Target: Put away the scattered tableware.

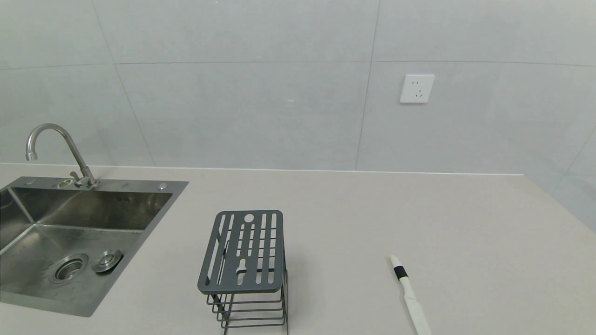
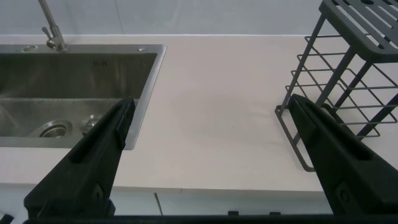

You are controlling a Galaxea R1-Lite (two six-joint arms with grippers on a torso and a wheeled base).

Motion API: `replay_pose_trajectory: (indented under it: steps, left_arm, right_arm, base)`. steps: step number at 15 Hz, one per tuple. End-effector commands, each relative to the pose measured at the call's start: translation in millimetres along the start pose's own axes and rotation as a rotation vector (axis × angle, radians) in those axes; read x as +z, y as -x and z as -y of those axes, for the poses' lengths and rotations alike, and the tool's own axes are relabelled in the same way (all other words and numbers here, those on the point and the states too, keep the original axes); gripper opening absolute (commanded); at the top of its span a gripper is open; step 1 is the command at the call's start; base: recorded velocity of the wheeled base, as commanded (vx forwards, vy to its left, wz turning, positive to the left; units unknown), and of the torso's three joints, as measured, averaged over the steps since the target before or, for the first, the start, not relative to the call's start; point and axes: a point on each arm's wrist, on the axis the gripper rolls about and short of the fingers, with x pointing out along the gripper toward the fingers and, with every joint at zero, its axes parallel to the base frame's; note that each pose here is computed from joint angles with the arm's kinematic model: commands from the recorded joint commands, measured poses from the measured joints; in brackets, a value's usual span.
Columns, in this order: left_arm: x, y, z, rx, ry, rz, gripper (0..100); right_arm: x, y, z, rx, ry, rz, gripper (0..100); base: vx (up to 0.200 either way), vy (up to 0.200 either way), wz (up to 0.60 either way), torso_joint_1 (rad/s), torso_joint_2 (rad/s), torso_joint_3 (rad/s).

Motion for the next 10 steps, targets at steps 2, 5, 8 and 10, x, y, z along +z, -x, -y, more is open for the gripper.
replay_pose_trajectory:
  steps: [2,5,8,10]
  left_arm:
    - [0.0,0,0.0,0.0,-0.002,-0.001,100]
    - [0.0,0,0.0,0.001,-0.004,-0.001,100]
    - [0.0,0,0.0,0.001,-0.005,-0.001,100]
    - [0.0,0,0.0,0.001,-0.007,-0.001,100]
  right_arm:
    - [23,-4,-1,0.051,0.001,-0.055,100]
    - [31,-21,-1,0.175,0.056,-0.163,100]
    - [41,-39,2,0.244,0.046,-0.234,100]
    - [51,-52,4,0.275,0.034,-0.265,100]
  base:
    - [0.0,0.0,0.0,0.0,0.0,0.0]
    - [0.0,0.0,0.0,0.0,0.0,0.0]
    - [0.0,0.0,0.0,0.0,0.0,0.0]
    - [0.0,0.0,0.0,0.0,0.0,0.0]
